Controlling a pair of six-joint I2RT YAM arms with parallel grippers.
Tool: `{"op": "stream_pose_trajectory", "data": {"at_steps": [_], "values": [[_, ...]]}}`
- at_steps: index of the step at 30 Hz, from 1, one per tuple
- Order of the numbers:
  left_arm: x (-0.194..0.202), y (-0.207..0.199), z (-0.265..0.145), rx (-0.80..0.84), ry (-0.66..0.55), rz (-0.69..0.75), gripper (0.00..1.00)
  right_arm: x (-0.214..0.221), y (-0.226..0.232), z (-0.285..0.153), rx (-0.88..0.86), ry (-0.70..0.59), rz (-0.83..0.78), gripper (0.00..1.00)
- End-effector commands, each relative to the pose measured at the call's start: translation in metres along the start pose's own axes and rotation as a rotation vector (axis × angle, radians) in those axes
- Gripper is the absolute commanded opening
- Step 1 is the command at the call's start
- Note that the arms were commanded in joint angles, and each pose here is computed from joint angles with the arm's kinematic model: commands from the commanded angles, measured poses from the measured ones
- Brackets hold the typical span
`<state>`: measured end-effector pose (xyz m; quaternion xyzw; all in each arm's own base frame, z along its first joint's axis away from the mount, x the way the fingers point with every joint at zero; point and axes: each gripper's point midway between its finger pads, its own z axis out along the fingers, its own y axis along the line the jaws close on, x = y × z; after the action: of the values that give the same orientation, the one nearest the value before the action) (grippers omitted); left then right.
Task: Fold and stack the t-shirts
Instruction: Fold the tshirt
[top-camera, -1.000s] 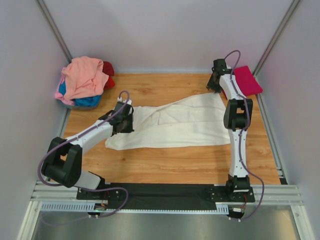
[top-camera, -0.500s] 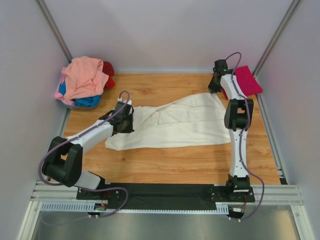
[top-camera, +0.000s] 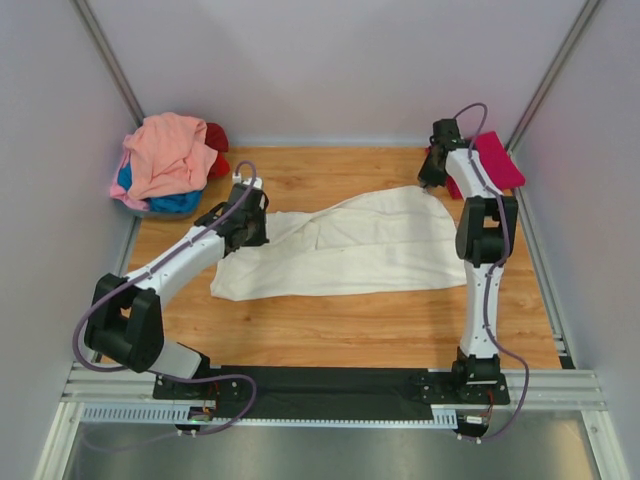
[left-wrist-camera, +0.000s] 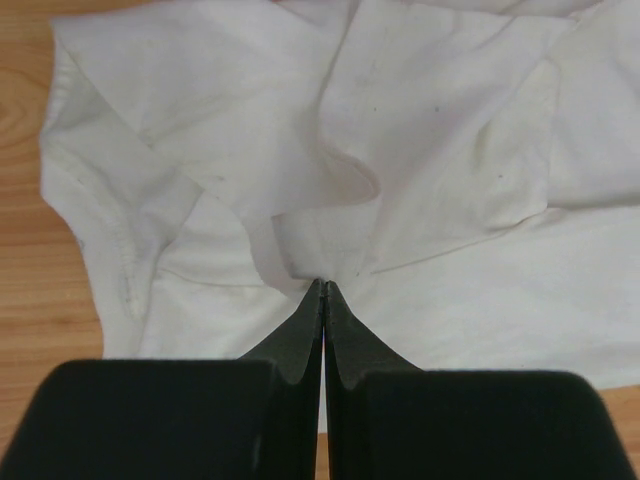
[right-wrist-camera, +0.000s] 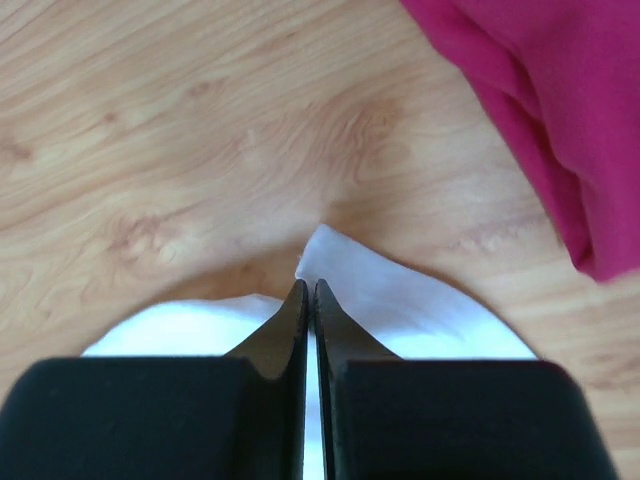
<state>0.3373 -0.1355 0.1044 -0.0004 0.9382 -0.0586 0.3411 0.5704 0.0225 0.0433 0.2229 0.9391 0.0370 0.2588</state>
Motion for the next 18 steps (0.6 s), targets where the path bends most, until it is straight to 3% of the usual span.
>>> {"op": "stream_pose_trajectory", "data": {"at_steps": [1, 11, 18], "values": [[-0.034, 0.004, -0.02, -0.05, -0.087, 0.002, 0.0, -0.045, 0.025, -0.075, -0.12, -0.167, -0.029, 0.0], [-0.073, 0.02, -0.05, -0.155, -0.187, 0.014, 0.0, -0.034, 0.009, -0.131, -0.122, -0.224, -0.012, 0.0], [-0.086, 0.041, -0.08, -0.248, -0.25, 0.01, 0.0, 0.002, -0.013, -0.124, -0.098, -0.182, 0.014, 0.0]]}}
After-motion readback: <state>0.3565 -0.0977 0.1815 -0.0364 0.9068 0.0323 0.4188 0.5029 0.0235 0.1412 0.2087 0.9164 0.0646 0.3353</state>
